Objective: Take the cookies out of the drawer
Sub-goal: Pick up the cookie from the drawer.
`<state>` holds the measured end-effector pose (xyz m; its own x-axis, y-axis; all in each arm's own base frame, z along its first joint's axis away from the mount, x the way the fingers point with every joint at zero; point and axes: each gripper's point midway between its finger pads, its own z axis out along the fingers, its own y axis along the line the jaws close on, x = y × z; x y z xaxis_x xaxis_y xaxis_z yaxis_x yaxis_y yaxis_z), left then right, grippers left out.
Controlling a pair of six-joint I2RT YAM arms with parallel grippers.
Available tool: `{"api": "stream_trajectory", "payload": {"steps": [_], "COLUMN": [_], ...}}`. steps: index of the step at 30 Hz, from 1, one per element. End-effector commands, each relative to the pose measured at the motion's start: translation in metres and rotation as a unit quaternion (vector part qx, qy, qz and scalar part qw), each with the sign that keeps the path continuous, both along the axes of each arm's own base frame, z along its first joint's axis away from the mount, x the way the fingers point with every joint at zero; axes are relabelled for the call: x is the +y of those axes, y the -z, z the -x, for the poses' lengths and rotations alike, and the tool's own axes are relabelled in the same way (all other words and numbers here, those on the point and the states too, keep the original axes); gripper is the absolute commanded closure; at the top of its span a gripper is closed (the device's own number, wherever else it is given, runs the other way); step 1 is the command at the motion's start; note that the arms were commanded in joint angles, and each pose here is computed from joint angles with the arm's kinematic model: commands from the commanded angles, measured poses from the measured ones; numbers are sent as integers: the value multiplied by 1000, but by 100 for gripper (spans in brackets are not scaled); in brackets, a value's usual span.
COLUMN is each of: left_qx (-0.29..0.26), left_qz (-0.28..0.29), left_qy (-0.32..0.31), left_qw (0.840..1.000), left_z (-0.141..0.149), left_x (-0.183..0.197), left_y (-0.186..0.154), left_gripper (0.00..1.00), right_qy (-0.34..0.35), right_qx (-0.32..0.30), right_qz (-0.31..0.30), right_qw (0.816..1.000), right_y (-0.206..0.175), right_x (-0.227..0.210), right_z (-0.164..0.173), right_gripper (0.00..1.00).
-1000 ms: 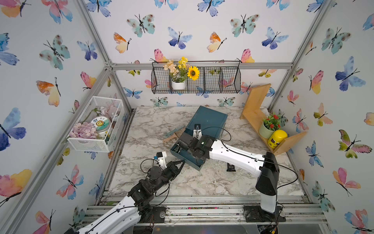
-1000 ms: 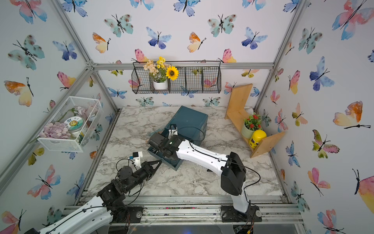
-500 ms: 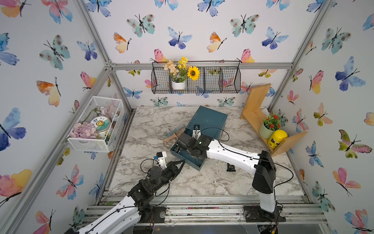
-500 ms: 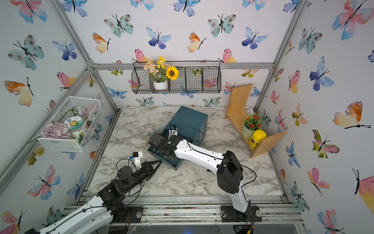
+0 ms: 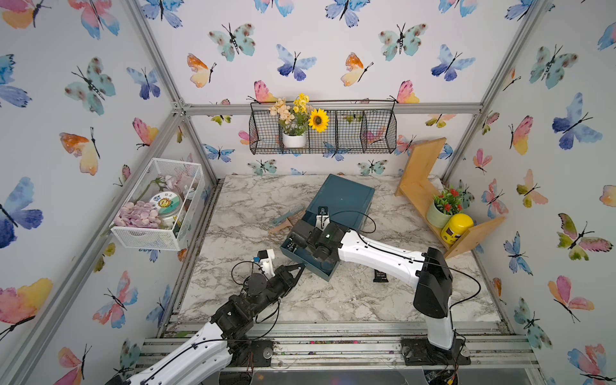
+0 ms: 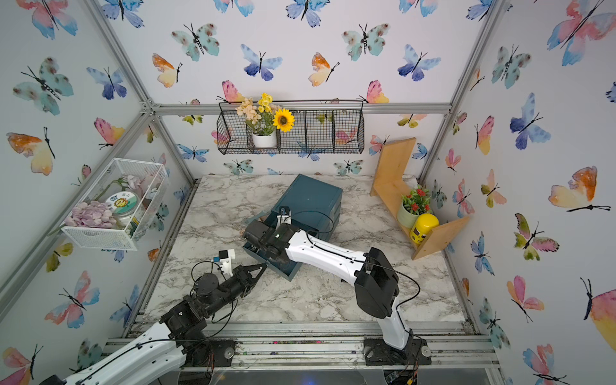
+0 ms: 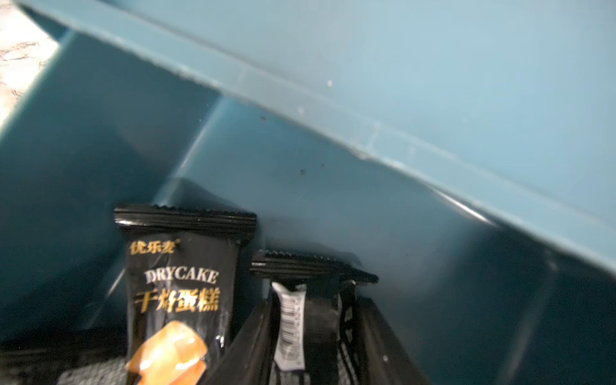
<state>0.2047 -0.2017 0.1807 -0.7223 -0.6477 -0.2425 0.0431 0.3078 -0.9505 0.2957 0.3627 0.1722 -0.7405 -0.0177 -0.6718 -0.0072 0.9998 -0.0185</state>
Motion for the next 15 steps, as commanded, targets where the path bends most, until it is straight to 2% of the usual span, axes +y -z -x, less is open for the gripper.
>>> {"api": "stream_trajectory", "payload": {"steps": [1, 15], "left_qx": [-27, -28], "left_qz": [10, 10], "left_qy": [-9, -11], "left_qw": [1000, 999], "left_z": [-4, -5], "left_x": [1, 1], "left_y": [-21, -22], "left_gripper": [100, 100], "right_qy": [0, -30], "right_qx": [3, -26], "right_qz": [10, -36], "right_qw": [1000, 999], "right_y": [3, -53], "right_x": [-3, -5], "right_z": [0, 4], "right_gripper": [62, 70]}}
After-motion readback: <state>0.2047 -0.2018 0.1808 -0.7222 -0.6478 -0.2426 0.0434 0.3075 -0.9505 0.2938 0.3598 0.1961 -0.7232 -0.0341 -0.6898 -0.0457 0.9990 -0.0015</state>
